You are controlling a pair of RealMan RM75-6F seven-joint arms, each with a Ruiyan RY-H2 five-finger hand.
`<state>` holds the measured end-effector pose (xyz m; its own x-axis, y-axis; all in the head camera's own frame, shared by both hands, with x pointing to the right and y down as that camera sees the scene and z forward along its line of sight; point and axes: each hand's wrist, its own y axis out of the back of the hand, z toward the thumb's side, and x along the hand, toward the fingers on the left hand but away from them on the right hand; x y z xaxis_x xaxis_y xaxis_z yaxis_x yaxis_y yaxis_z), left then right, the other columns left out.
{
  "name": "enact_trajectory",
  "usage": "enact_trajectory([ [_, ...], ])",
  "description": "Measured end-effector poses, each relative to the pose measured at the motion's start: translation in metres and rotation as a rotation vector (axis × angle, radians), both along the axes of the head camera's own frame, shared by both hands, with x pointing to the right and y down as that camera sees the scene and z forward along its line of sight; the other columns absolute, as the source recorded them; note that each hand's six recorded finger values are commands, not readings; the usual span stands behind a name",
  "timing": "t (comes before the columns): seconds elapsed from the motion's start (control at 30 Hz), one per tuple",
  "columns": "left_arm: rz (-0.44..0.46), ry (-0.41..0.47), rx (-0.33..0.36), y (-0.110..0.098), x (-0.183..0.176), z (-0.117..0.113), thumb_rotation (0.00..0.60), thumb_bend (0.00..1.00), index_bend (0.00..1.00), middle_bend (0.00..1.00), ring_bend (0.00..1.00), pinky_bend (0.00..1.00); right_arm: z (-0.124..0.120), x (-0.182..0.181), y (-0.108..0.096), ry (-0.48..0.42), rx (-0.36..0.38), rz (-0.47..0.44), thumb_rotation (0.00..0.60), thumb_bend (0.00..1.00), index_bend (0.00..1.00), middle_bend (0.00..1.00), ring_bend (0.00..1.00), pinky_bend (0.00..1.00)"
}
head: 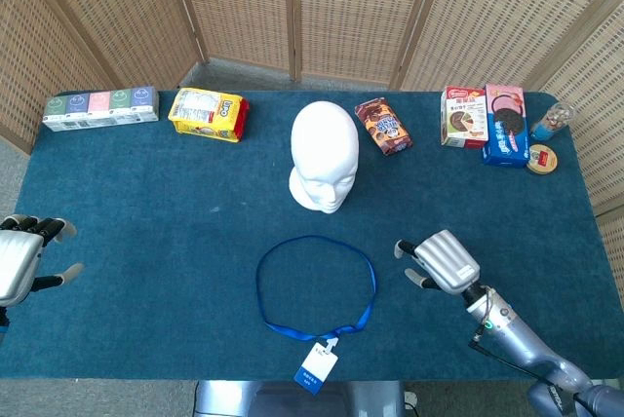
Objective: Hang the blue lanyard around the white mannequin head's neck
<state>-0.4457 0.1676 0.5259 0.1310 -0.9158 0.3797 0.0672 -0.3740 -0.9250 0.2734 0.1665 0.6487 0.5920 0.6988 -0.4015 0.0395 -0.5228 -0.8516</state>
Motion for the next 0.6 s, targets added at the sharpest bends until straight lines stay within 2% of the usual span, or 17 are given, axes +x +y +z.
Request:
enact_trajectory([
  [0.27, 0.008, -0.003, 0.002, -0.002, 0.005, 0.000, 0.512, 0.10, 0.43, 0.51, 0.45, 0.34, 0.015, -0.017, -0.004, 0.042, -0.011, -0.122, 0.600, 0.33, 0.49, 1.00, 1.00, 1.00],
  [0.6, 0.010, -0.011, 0.003, -0.005, 0.006, -0.001, 0.515, 0.10, 0.43, 0.51, 0.45, 0.34, 0.027, -0.033, -0.005, 0.090, -0.022, -0.214, 0.600, 0.33, 0.51, 1.00, 1.00, 1.00],
])
